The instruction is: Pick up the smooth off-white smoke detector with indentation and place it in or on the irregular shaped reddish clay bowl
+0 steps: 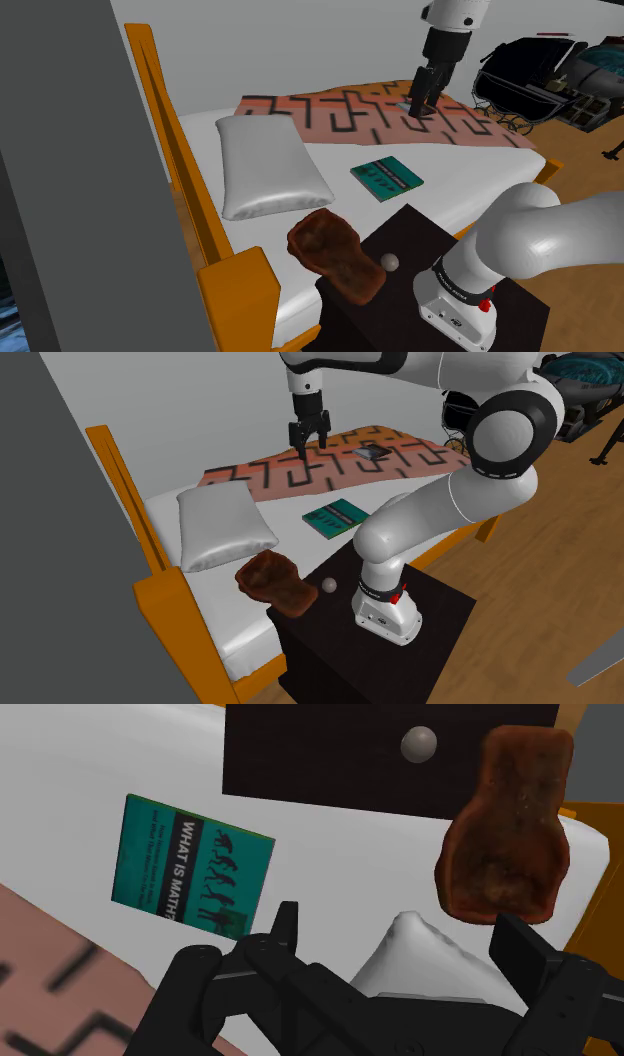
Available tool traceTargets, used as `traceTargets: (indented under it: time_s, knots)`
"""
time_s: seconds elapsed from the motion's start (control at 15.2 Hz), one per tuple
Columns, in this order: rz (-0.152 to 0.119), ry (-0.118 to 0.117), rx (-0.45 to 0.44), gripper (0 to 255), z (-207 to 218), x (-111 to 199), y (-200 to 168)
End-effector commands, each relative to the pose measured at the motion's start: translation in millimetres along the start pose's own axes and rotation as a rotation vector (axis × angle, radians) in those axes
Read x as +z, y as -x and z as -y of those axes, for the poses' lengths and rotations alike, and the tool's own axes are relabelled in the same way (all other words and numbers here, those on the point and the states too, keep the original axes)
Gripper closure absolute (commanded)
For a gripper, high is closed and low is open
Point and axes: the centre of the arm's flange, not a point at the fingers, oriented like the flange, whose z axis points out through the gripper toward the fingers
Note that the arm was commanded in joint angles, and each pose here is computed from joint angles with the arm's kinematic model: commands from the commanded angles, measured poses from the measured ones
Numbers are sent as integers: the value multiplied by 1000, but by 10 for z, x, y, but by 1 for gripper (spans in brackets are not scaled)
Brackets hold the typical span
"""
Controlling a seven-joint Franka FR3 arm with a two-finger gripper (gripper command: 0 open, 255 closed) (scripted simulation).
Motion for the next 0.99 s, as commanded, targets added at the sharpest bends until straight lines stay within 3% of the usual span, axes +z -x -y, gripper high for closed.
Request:
traceTargets:
  time_s: [0.0, 0.92]
  knots:
    - [0, 0, 0, 0, 0, 0, 0]
    - [197, 36, -154, 0, 598, 1798, -203]
